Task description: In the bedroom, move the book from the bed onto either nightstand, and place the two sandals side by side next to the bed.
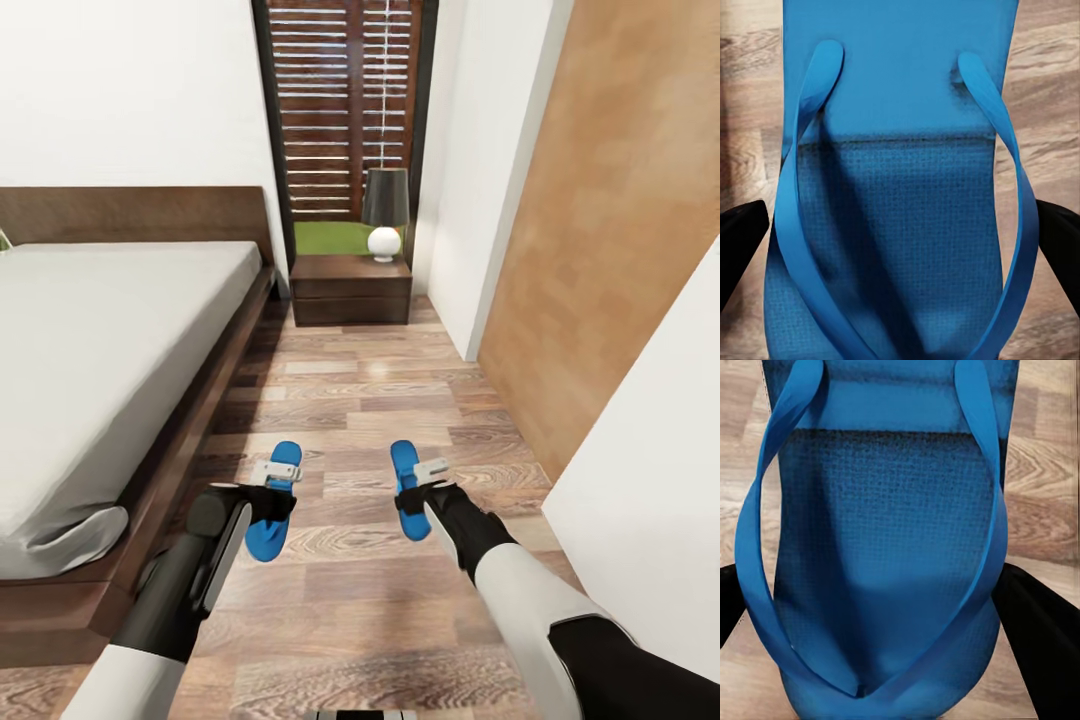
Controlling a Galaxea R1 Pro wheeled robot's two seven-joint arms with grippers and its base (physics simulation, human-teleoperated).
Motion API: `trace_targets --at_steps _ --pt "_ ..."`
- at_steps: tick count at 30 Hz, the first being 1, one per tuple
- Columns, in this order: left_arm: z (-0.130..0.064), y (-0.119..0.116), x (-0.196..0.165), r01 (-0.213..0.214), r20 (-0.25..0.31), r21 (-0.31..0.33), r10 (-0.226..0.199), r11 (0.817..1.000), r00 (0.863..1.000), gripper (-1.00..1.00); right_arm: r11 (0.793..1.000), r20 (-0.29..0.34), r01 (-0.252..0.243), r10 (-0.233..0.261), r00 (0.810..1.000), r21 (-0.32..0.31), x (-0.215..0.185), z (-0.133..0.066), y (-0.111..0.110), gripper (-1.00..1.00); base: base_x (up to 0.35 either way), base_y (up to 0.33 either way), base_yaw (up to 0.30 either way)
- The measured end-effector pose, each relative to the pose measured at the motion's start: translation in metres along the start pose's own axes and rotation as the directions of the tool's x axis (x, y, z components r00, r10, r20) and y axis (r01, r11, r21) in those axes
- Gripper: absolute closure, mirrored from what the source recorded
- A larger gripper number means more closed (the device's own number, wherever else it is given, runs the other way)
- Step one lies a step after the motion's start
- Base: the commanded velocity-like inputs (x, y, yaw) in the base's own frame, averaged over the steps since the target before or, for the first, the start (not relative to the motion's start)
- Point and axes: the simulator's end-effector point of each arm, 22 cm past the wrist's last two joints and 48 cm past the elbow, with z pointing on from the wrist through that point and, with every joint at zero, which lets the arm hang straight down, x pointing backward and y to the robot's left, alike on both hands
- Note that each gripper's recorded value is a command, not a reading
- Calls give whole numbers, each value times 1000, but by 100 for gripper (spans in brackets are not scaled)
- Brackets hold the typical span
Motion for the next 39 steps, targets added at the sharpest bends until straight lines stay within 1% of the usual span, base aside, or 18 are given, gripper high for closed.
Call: trace_targets --at_steps 3,7,13,20,33,39 --pt "-1 0 3 2 -8 0 -2 1000 1000 100 999 7 -41 41 999 3 -4 -5 -6 100 0 0 0" --pt "-5 1 -1 0 2 -1 0 1000 1000 100 998 16 -66 66 998 17 -9 -11 -18 100 0 0 0" --pt "-14 1 -9 -2 24 -3 2 1000 1000 100 997 36 -75 74 997 26 -18 -22 -26 100 0 0 0" --pt "-16 0 -7 -5 19 -5 5 1000 1000 100 997 62 -78 76 995 31 -31 -35 -30 100 0 0 0" --pt "-36 1 -23 -10 61 -13 11 1000 998 100 996 114 -75 70 991 39 -56 -61 -34 100 0 0 0" --pt "-40 2 -26 -12 71 -17 13 1000 997 100 996 138 -74 68 988 43 -68 -73 -35 100 0 0 0"
